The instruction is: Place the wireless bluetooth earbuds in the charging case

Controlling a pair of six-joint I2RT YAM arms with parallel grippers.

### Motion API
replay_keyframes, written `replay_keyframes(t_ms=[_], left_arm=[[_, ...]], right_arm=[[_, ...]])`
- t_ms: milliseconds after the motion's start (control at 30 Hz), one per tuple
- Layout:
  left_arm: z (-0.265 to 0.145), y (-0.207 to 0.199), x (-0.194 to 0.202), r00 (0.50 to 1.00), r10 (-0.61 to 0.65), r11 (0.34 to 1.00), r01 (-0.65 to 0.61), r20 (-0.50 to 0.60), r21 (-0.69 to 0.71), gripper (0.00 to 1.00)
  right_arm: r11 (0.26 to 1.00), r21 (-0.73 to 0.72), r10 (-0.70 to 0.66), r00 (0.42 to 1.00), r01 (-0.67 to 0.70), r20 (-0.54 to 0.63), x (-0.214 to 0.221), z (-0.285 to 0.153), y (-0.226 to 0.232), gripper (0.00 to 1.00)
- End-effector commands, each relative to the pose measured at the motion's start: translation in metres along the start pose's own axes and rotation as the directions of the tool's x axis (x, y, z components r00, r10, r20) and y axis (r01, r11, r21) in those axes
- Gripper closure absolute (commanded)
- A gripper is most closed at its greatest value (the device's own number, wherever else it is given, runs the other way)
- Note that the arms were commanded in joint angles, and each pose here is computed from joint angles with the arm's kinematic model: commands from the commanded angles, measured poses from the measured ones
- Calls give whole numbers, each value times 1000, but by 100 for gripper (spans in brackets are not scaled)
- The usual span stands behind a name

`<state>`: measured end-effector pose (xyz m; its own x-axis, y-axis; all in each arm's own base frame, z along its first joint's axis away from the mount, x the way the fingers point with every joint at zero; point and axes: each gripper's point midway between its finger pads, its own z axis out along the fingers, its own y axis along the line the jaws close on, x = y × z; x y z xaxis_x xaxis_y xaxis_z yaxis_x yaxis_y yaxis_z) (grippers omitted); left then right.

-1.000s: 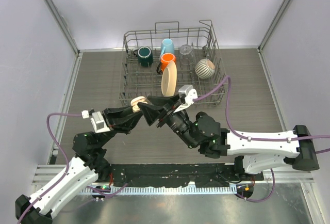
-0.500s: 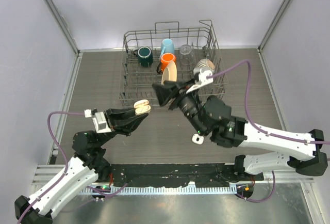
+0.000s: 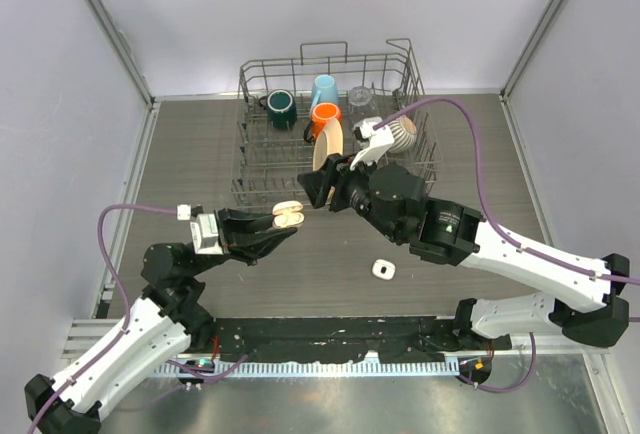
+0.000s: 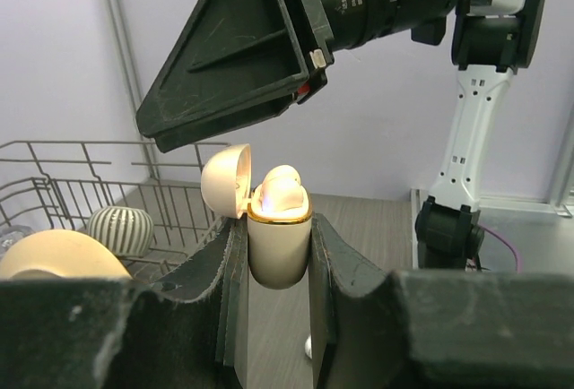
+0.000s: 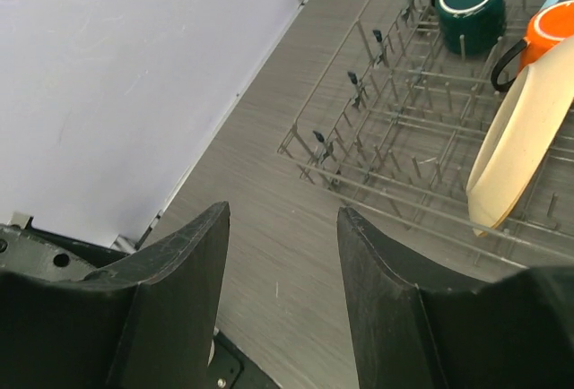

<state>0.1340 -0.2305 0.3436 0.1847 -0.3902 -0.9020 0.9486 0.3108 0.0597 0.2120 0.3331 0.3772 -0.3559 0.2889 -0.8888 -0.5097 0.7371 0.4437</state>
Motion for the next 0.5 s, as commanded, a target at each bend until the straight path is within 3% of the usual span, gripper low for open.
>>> replay_keyframes(t_ms=[0, 467], left_arm=[[5, -12, -15, 999, 32, 997, -33, 13, 74, 100], [9, -9, -3, 999, 29, 996, -25, -38, 85, 100]], right_arm=[[998, -56, 31, 1000, -31, -5, -14, -8, 14, 43], [985, -174, -9, 986, -21, -169, 31, -1, 35, 43]])
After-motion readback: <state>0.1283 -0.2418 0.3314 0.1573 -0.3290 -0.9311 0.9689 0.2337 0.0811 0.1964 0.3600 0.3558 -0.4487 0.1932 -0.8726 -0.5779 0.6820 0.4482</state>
